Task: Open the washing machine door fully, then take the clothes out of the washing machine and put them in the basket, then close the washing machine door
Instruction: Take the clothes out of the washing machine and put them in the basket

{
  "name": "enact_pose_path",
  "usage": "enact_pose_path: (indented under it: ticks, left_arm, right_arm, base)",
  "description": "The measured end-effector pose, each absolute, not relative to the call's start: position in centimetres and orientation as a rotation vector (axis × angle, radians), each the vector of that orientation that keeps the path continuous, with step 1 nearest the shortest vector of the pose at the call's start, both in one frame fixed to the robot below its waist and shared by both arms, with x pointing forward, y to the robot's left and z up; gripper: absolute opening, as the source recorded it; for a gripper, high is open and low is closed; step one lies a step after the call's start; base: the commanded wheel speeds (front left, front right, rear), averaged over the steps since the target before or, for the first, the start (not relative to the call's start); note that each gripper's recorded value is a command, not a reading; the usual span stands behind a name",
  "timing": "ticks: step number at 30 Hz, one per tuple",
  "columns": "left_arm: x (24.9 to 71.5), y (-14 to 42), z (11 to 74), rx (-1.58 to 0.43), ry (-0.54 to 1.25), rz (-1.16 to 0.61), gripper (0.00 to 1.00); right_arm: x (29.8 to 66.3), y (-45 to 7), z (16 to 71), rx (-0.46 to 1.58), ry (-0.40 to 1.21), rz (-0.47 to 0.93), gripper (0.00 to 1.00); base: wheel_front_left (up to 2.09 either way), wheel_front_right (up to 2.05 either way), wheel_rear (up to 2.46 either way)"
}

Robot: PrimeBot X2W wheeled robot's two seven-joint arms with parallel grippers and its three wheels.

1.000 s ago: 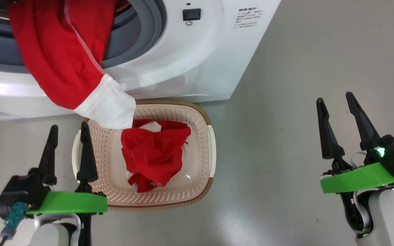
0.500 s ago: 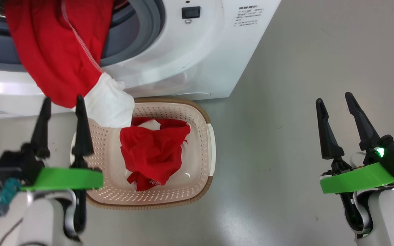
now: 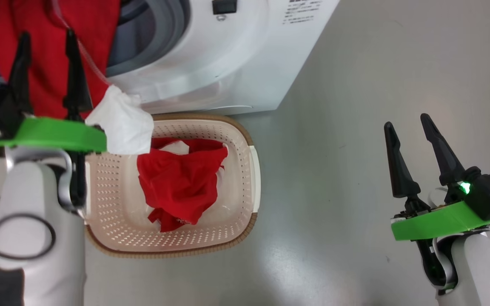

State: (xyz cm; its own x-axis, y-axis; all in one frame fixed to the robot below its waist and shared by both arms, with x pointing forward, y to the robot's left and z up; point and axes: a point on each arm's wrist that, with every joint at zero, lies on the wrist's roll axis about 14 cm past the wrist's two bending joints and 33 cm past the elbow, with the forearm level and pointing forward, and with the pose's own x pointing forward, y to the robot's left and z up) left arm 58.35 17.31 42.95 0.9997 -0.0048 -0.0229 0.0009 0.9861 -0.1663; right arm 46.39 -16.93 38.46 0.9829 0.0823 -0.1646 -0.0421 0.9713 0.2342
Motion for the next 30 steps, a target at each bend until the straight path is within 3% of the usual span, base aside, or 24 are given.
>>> enact_pose_path:
  ticks: [19, 30]
  left_arm:
    - [63.5, 17.1, 37.2, -0.151, 0.225, -0.015, 1.0]
    - [63.6, 15.4, 34.5, -0.153, 0.32, -0.063, 1.0]
  right_arm:
    - [46.2, -18.6, 37.5, 0.217, 0.195, 0.014, 1.0]
    - [46.5, -18.9, 37.5, 0.21, 0.191, 0.007, 1.0]
  base:
    - [0.0, 0.0, 0.0]
    - [0.0, 0.0, 0.0]
